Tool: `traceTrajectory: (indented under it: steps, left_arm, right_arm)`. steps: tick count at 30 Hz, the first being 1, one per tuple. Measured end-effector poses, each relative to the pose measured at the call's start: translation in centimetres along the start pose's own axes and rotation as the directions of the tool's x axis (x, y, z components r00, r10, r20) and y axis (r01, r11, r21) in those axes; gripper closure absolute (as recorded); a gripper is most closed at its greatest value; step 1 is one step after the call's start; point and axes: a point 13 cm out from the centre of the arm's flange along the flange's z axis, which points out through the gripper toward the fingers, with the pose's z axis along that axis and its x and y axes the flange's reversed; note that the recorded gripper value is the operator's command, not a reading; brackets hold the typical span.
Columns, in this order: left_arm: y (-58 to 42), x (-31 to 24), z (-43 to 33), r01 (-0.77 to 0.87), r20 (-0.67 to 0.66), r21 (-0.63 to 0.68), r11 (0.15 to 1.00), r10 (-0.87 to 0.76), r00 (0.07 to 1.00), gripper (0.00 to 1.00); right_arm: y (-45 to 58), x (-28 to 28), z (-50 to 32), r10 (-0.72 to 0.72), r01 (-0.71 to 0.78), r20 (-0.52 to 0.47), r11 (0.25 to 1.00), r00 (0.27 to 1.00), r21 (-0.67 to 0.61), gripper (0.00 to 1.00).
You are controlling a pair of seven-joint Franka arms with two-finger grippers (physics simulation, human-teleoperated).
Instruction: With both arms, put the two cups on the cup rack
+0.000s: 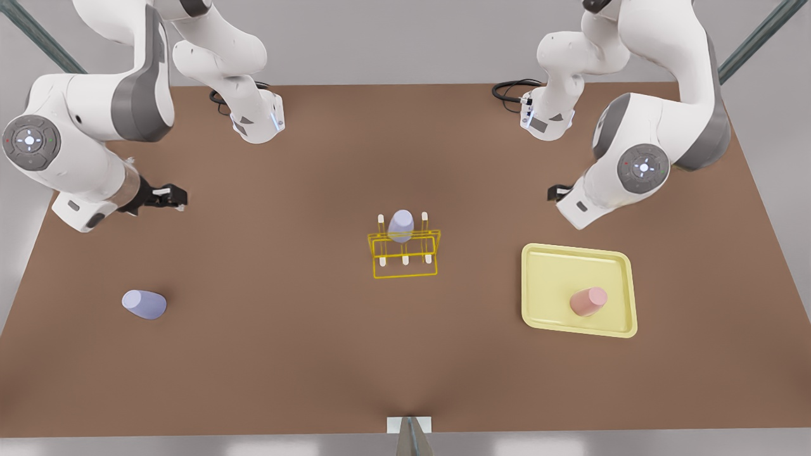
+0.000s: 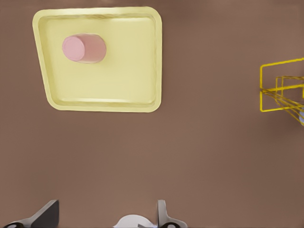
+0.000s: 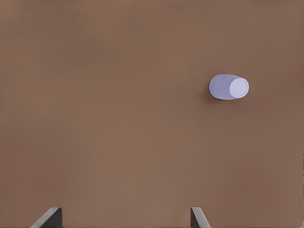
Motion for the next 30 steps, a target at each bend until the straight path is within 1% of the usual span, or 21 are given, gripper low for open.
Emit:
traceTrajectory:
  steps: [2,4,7,8,10,11,17,25,30]
  left_arm:
    - [0.1,-1.3,-0.3,0.007,0.048,0.021,1.000,-0.008,0.999,0.00]
    - [0.4,-2.8,0.2,0.017,0.075,0.037,0.999,-0.019,0.997,0.00]
    - [5.1,-9.8,7.1,0.091,0.031,0.075,0.993,-0.093,0.995,0.00]
    - [6.7,-12.5,8.8,0.111,0.037,0.091,0.990,-0.115,0.993,0.00]
    - [10.4,-17.1,11.3,0.143,0.063,0.121,0.982,-0.152,0.986,0.00]
    - [11.4,-18.3,12.5,0.144,0.070,0.128,0.981,-0.154,0.986,0.00]
    - [14.3,-21.4,17.8,0.117,0.089,0.142,0.983,-0.131,0.987,0.00]
    - [14.6,-20.4,27.1,0.073,0.013,0.128,0.989,-0.075,0.997,0.00]
    - [14.6,-20.9,30.1,0.047,0.021,0.125,0.991,-0.050,0.999,0.00]
  right_arm:
    - [-0.4,-0.7,0.2,0.002,-0.002,0.020,1.000,1.000,-0.001,0.00]
    - [-1.3,-1.6,1.6,0.013,-0.013,0.010,1.000,1.000,-0.005,0.00]
    - [-6.6,-4.5,9.8,0.085,-0.087,-0.099,0.996,0.991,-0.020,0.00]
    - [-9.0,-5.6,12.9,0.116,-0.120,-0.129,0.992,0.985,-0.028,0.00]
    - [-13.5,-7.6,17.7,0.164,-0.172,-0.155,0.984,0.974,-0.043,0.00]
    - [-15.1,-8.3,19.6,0.178,-0.188,-0.159,0.981,0.971,-0.051,0.00]
    - [-21.3,-10.9,27.7,0.214,-0.228,-0.132,0.967,0.968,-0.111,0.00]
    - [-25.1,-12.3,34.4,0.184,-0.192,-0.068,0.971,0.981,-0.143,0.00]
    - [-25.8,-12.6,36.3,0.138,-0.142,-0.039,0.980,0.990,-0.141,0.00]
